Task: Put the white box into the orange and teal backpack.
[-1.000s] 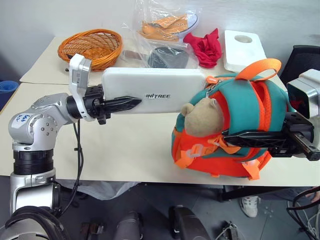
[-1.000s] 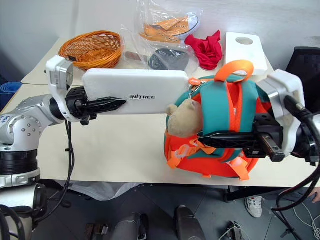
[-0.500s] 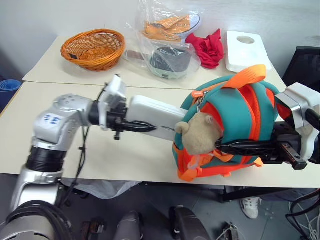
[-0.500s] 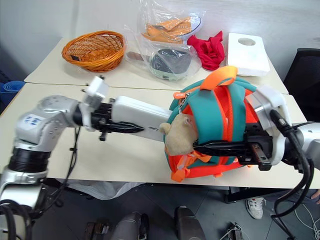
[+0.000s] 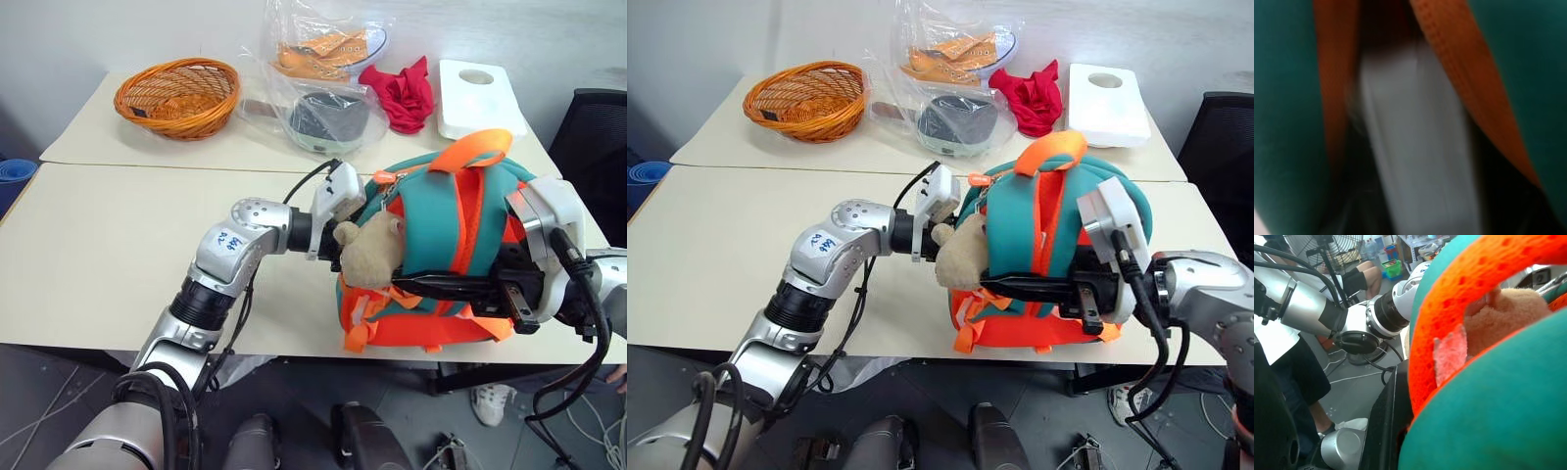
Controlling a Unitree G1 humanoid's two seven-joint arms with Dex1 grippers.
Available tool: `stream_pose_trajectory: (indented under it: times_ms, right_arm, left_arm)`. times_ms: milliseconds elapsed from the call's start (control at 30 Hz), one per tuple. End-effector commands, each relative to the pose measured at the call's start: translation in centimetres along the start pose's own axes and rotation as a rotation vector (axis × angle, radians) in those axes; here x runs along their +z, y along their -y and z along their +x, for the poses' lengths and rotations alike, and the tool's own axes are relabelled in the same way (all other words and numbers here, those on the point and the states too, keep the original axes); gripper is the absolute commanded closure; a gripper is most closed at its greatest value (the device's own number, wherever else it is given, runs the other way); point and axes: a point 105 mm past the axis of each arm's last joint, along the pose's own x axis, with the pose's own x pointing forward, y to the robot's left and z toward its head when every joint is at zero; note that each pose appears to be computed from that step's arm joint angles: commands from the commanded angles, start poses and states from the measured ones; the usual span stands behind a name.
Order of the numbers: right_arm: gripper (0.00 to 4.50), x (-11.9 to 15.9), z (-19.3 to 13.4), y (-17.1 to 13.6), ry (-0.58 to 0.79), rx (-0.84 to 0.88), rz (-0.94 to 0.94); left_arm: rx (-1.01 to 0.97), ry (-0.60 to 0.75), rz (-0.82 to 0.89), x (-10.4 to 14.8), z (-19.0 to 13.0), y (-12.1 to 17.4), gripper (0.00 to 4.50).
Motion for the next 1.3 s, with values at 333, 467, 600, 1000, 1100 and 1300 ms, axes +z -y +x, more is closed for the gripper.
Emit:
stream_pose_trajectory:
  times_ms: [333,467,600,1000,1100,1300]
  right_arm:
    - [4.5,0.2,-1.3,0.4,0.024,-0.102,-0.018]
    - [4.5,0.4,-1.4,0.4,0.033,-0.101,-0.014]
    - [4.5,0.6,-1.4,0.3,0.039,-0.098,-0.01]
    - [4.5,1.7,-1.1,-0.1,0.084,-0.078,0.001]
    - [4.5,1.8,-1.0,-0.1,0.089,-0.078,0.002]
    - [4.5,1.5,-1.0,0.0,0.084,-0.088,0.009]
  left_arm:
    - [-0.161,0.158,0.015,7.5,-12.1,3.0,0.03]
    - [-0.192,0.193,0.048,9.3,-12.0,4.1,0.03]
    - [-0.203,0.14,0.093,8.6,-10.0,4.7,0.03]
    - [-0.1,-0.076,0.185,3.7,-4.7,2.7,0.03]
    - [-0.089,-0.041,0.176,3.9,-4.0,2.5,0.41]
    - [-0.052,0.037,0.149,5.1,-4.0,1.8,2.18]
